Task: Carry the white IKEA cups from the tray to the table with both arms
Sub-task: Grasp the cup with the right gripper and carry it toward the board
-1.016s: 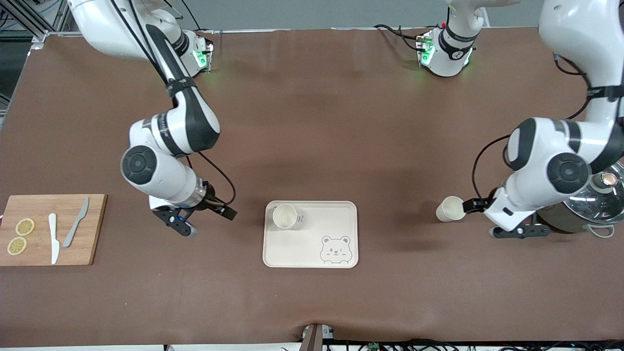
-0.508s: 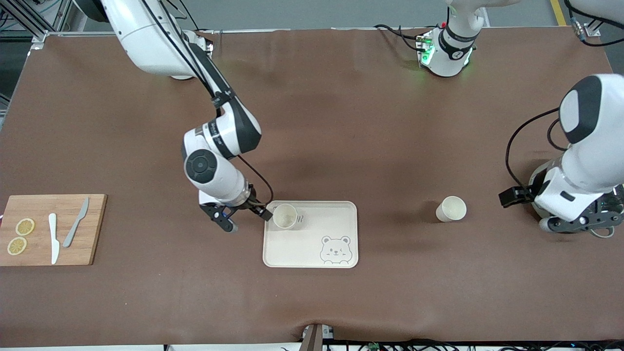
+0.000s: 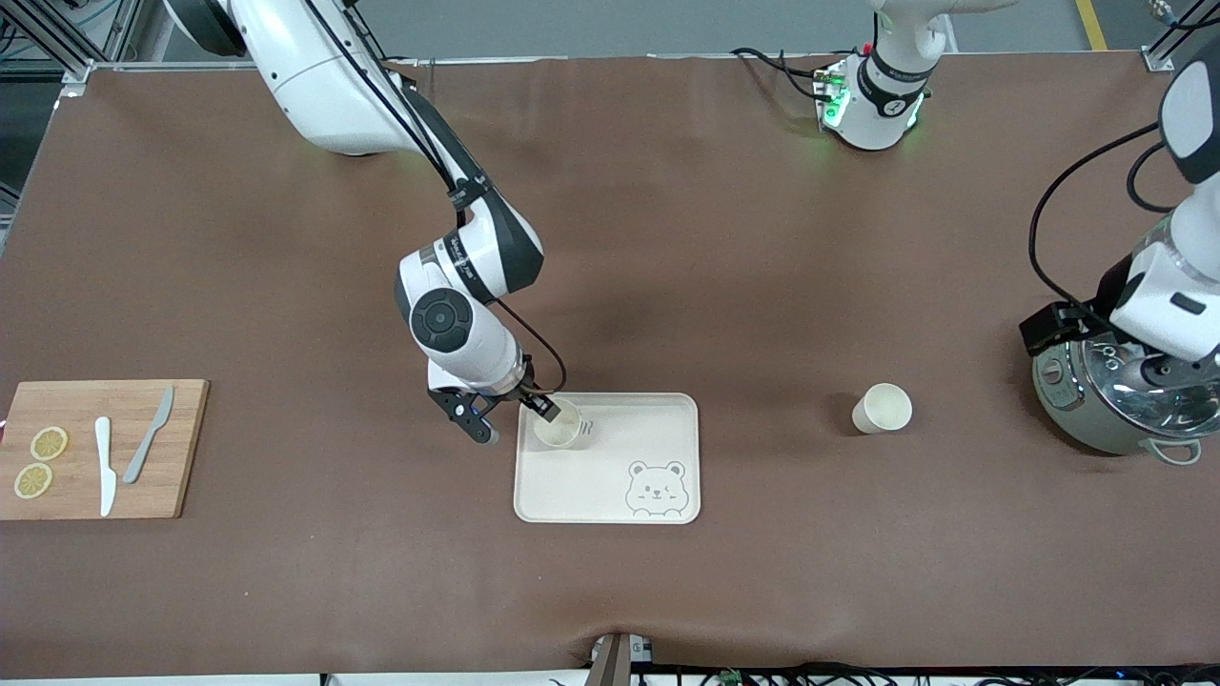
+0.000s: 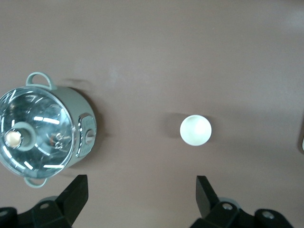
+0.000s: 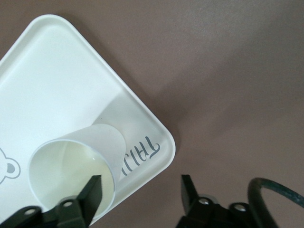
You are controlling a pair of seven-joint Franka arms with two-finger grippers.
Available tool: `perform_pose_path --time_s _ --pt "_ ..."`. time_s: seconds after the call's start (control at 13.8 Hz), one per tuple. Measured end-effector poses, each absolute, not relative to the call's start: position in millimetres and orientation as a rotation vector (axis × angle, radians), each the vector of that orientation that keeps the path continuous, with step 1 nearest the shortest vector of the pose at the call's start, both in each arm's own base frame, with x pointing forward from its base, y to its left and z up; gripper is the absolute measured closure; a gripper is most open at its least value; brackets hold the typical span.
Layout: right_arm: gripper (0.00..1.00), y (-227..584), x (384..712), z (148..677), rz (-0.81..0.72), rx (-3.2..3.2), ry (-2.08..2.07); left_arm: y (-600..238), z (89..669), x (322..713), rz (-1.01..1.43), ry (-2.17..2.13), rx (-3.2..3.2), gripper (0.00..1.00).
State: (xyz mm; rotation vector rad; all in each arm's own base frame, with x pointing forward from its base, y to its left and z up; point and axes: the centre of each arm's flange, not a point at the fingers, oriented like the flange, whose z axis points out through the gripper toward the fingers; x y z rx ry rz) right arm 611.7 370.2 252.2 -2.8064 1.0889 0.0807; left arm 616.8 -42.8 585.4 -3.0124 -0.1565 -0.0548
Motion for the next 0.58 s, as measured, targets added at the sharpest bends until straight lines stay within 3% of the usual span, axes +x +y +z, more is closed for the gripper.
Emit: perform_pose_path --time_s 0.44,0.58 --pt "0.95 371.8 623.8 249.0 0.025 -2.756 1.121 -46.7 629.8 584.4 -0.063 -0.129 -3.002 0.0" --pt "0.98 373.7 627.8 256.3 0.013 -2.739 1.131 -47.2 639.5 576.2 -0.06 -0.092 -3.003 0.0"
